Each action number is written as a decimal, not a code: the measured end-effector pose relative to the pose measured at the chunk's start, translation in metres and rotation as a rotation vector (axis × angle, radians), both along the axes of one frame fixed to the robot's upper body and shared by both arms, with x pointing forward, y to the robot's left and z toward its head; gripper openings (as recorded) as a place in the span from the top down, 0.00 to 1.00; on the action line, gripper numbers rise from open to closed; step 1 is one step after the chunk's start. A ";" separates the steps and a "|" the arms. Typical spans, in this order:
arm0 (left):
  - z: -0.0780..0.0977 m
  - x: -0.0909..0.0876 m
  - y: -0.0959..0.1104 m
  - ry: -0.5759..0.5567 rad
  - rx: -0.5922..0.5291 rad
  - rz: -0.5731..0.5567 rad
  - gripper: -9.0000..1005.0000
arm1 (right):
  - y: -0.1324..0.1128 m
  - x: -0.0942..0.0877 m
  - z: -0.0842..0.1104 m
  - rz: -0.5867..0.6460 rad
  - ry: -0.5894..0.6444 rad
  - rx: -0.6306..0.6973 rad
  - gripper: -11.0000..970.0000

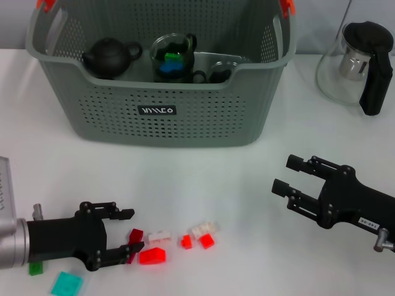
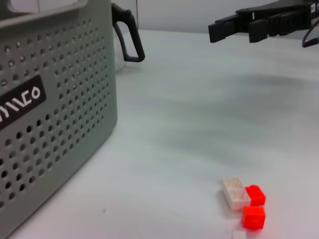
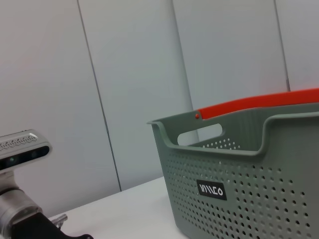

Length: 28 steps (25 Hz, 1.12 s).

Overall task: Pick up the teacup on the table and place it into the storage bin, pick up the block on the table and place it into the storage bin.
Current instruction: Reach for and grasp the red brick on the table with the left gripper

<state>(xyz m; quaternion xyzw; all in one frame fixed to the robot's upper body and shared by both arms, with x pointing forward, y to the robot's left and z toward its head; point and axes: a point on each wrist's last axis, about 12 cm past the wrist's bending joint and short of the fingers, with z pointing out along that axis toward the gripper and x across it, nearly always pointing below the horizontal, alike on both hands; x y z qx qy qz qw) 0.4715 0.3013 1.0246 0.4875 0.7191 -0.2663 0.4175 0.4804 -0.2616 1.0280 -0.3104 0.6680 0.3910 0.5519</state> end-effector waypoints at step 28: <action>0.006 0.024 0.001 -0.106 0.015 0.110 0.37 | 0.000 0.000 -0.001 -0.005 0.003 -0.005 0.34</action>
